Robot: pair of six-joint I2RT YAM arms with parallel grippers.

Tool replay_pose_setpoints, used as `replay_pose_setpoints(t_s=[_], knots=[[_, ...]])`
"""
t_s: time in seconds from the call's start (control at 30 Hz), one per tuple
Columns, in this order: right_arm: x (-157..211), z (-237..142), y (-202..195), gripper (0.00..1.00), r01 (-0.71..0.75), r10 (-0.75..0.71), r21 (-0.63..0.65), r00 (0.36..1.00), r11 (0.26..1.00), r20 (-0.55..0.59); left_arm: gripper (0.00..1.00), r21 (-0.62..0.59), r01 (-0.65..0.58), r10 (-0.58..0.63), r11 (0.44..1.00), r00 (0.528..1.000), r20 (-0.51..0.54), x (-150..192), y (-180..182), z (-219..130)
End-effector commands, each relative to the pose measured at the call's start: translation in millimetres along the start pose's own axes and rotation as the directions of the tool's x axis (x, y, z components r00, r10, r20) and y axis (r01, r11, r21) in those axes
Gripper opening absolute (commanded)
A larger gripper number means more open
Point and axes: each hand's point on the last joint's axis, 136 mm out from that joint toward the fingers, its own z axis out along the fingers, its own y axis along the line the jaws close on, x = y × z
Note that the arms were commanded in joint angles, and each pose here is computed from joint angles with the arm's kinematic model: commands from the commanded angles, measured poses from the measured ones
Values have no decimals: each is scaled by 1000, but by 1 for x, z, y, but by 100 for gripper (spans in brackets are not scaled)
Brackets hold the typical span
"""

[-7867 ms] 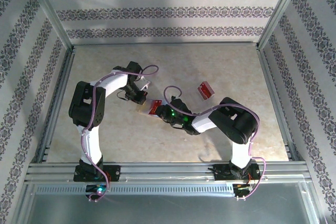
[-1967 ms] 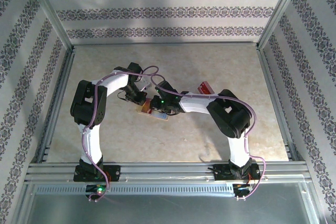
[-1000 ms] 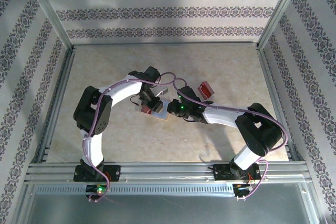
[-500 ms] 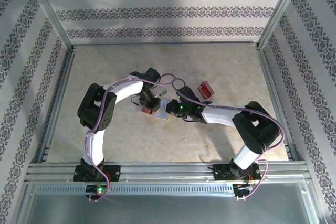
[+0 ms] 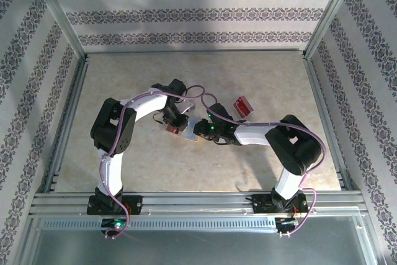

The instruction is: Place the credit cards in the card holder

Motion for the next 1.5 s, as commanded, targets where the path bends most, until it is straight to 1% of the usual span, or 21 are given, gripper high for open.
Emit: replay_pose_setpoints(t_s=[0.0, 0.1, 0.23, 0.37, 0.5, 0.77, 0.97, 1.1, 1.27, 1.47], knots=[[-15, 5, 8, 22, -12, 13, -32, 1000, 999, 21, 17, 28, 22, -22, 999, 1000, -13, 2, 1, 7], [-16, 9, 7, 22, -23, 23, -34, 1000, 999, 9, 17, 26, 23, -23, 999, 1000, -16, 3, 2, 6], [-25, 5, 11, 22, -9, 11, -36, 999, 999, 40, 17, 33, 24, -24, 999, 1000, -6, 2, 1, 5], [-40, 5, 9, 22, -26, 28, -36, 998, 999, 62, 17, 45, 37, -36, 998, 999, -10, 3, 2, 6], [-58, 5, 12, 26, -22, 26, -39, 994, 999, 104, 17, 57, 39, -39, 998, 999, -6, 2, 1, 7], [-79, 20, 15, 30, -19, 23, -44, 995, 999, 101, 16, 66, 42, -42, 997, 999, -8, 3, 1, 8], [-83, 26, 11, 30, -9, 11, -27, 996, 1000, 90, 16, 64, 49, -49, 997, 999, -5, 3, 4, 7], [-76, 30, 11, 30, -8, 10, -36, 998, 999, 59, 16, 61, 56, -56, 997, 998, -10, 4, 6, 8], [-73, 34, 2, 31, -1, 1, -5, 999, 1000, 54, 16, 70, 59, -58, 996, 998, -13, 4, 6, 10], [-72, 38, -1, 33, 3, -3, 0, 999, 1000, 45, 16, 68, 60, -59, 996, 998, -11, 5, 6, 9]])
